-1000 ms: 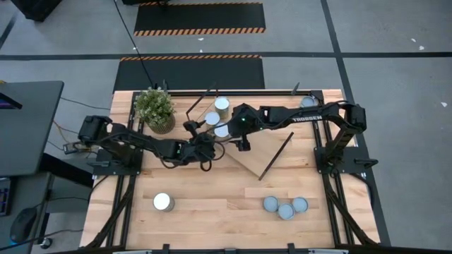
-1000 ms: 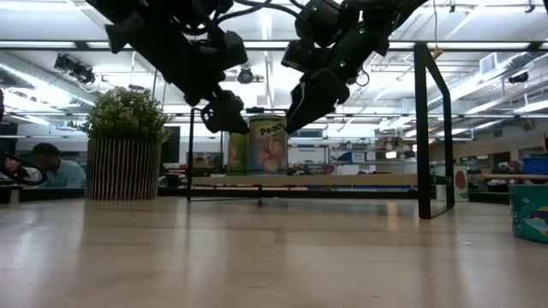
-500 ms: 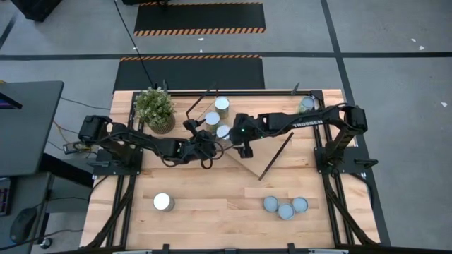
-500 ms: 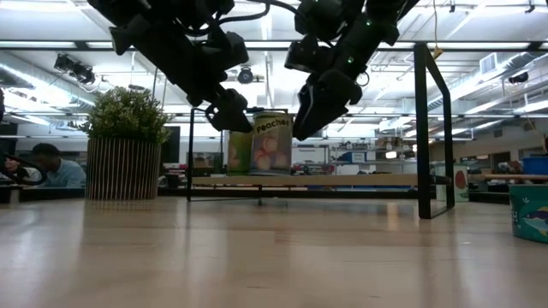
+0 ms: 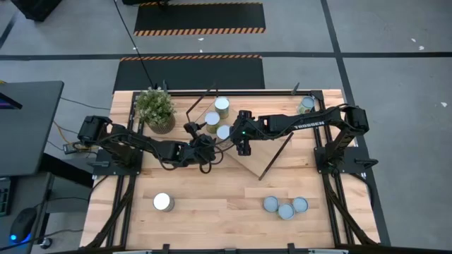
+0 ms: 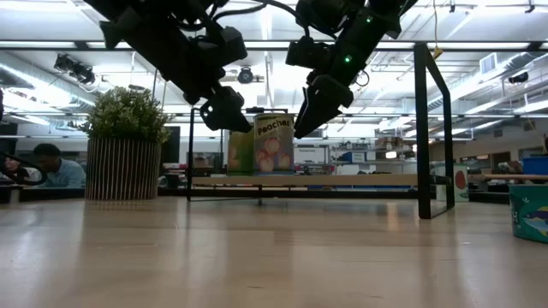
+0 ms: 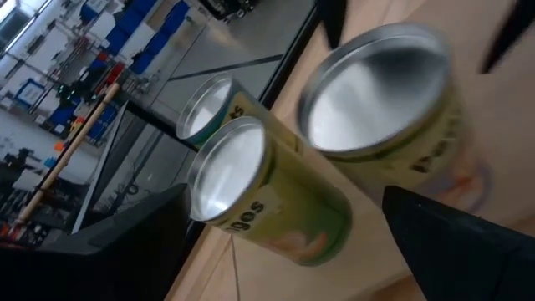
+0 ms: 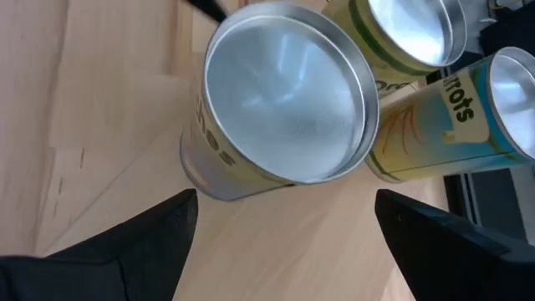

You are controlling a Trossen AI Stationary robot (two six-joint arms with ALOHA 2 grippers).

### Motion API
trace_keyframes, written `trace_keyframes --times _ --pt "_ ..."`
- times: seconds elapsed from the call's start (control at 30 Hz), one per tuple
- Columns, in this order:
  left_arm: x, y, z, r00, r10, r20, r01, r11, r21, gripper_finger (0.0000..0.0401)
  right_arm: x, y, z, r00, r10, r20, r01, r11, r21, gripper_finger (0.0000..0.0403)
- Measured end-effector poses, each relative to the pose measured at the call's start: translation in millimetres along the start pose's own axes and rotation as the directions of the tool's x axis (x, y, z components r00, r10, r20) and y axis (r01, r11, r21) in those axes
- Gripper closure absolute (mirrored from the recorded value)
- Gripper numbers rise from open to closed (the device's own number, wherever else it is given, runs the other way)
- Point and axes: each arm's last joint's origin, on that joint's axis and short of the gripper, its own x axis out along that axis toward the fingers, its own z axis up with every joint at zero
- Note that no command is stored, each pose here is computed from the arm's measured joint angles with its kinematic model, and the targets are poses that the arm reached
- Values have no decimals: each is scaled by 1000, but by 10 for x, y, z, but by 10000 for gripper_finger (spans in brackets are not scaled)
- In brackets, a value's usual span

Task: Pick and place cans onto a shelf
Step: Put the canned peaches on the shelf

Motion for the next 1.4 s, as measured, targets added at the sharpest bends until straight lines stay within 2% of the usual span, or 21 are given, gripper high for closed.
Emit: trace_keyframes --times 0.17,0.53,0.67,0.97,1.17,1.4 --pt "-42 -29 5 1000 -12 11 12 1000 1 1 -1 -3 21 1000 -5 21 5 1000 6 30" --pt "69 51 10 1000 19 -6 -20 996 -85 1 -10 11 83 996 15 85 -19 999 47 30" --pt "93 68 7 1000 26 -11 -27 996 -90 1 -10 0 89 996 -18 86 14 998 57 30" --pt "92 67 7 1000 26 -11 -27 996 -86 1 -11 -10 113 993 -35 108 27 997 76 30" --pt "56 44 11 1000 24 -3 -24 999 -30 1 -12 -30 134 990 -61 126 45 991 129 30" --pt "-3 5 18 1000 14 10 -14 1000 -15 1 -15 -55 153 985 -107 139 82 982 173 30"
